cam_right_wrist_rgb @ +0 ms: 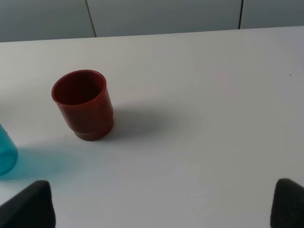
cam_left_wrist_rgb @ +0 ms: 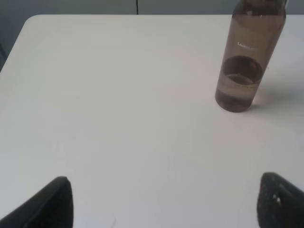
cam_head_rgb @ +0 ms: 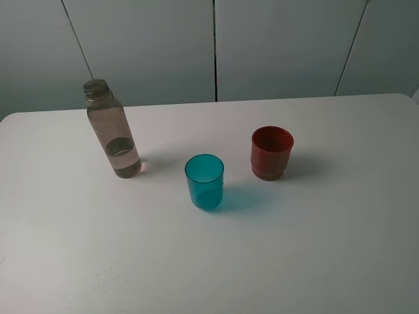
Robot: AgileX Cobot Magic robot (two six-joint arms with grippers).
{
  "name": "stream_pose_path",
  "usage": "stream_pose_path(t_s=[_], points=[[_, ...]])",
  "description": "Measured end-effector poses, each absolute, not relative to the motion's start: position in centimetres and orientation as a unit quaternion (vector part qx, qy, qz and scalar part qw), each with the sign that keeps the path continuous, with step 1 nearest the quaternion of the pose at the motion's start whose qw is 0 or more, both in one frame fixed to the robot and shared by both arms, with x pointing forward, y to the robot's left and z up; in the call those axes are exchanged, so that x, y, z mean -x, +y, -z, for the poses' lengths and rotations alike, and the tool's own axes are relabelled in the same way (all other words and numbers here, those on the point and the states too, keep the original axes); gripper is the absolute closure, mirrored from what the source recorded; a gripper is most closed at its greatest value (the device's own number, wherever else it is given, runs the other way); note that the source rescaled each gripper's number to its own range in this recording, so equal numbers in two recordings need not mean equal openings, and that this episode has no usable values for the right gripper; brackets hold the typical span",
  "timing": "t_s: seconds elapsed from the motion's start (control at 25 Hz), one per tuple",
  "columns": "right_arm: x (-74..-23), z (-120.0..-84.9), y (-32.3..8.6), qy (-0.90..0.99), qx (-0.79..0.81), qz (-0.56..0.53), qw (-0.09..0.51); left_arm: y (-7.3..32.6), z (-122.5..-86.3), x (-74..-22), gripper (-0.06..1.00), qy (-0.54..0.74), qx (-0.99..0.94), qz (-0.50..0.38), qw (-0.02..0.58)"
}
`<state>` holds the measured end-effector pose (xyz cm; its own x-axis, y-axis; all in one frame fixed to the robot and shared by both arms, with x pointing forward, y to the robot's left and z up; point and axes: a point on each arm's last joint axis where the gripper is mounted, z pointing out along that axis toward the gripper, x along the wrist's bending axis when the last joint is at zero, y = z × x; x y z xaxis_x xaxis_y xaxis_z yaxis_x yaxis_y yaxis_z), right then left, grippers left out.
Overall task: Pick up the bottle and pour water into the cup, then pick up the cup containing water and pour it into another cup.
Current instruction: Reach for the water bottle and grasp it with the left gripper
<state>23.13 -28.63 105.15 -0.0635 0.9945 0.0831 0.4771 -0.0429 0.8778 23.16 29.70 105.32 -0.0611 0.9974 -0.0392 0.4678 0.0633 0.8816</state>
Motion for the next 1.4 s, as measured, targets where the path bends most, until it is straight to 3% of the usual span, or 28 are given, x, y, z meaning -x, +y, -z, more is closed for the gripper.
stream_pose_path(t_s=[0.24, 0.68, 1.12, 1.4], points=[[-23.1, -105.1, -28.6, 0.611, -0.602, -0.398, 0.325, 29.7, -105.9, -23.1, -0.02, 0.63, -0.579, -0.365, 0.367], [-23.1, -105.1, -28.6, 0.611, -0.602, -0.398, 0.325, 30.0, -111.2, -27.5, -0.02, 0.647, -0.603, -0.325, 0.334], [-23.1, -105.1, -28.6, 0.611, -0.602, -0.398, 0.325, 30.2, -111.4, -31.9, -0.02, 0.632, -0.631, -0.317, 0.319], [-23.1, -105.1, -28.6, 0.611, -0.602, -0.398, 0.325, 29.9, -110.4, -35.2, -0.02, 0.645, -0.644, -0.261, 0.319]])
